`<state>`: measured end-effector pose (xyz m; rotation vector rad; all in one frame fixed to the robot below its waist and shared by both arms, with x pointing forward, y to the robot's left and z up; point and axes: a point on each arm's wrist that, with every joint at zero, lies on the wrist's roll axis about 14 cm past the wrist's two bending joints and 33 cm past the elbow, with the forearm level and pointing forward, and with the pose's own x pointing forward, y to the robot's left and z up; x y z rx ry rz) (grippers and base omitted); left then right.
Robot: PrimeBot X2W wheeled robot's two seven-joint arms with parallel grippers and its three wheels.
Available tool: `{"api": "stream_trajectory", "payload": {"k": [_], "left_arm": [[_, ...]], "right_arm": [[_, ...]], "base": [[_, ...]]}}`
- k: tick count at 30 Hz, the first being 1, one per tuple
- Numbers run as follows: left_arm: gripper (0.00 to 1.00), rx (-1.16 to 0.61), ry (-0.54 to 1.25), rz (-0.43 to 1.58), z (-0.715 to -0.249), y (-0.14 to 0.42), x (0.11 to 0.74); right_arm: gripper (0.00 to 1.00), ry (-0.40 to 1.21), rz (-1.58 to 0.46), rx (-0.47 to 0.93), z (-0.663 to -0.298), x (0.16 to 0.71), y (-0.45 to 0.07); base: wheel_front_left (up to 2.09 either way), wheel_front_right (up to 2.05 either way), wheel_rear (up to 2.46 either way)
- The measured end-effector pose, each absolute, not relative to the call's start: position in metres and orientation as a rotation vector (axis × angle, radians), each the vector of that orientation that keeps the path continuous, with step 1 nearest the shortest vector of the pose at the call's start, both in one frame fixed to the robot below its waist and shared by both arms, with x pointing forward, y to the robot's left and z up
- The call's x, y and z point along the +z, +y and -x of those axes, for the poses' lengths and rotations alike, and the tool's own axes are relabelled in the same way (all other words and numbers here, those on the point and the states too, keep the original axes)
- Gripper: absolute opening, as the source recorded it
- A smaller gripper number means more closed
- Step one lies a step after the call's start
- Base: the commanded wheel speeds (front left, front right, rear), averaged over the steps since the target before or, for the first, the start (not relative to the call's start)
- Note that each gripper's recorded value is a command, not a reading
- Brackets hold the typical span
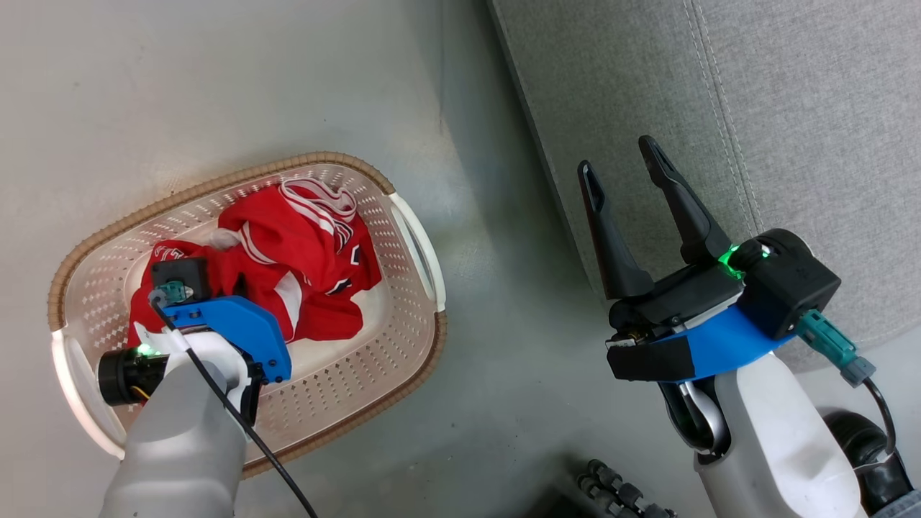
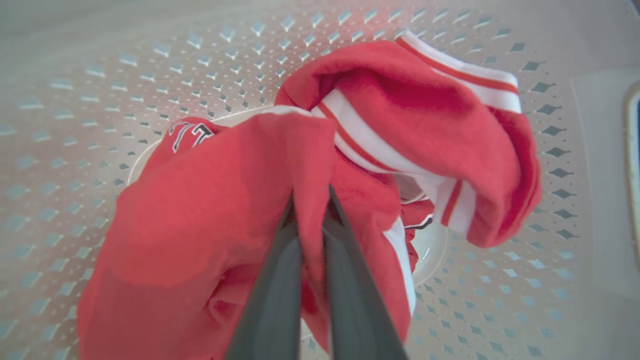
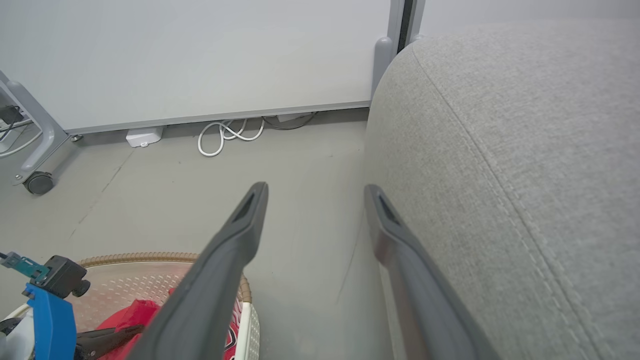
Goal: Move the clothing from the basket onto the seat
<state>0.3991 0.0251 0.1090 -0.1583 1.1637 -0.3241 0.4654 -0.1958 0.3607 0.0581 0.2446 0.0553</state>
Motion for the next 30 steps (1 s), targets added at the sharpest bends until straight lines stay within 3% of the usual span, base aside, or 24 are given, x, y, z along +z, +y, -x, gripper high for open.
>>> {"api": "stream_trajectory", "payload": {"k": [14,30], "left_arm": [[0.0,-0.336,1.066,0.185,-0.408,0.023,0.15],[0.0,-0.331,0.728,0.25,-0.432,0.042,0.269]], "right_arm": [[1.0,0.182,-0.038,0.084,-0.468,0.388,-0.187],[1.0,0.052,-0.042,0.154,-0.449,0.451,-0.158]], "base": [[0.0,0.0,0.0],[0.0,0.0,0.0]]}}
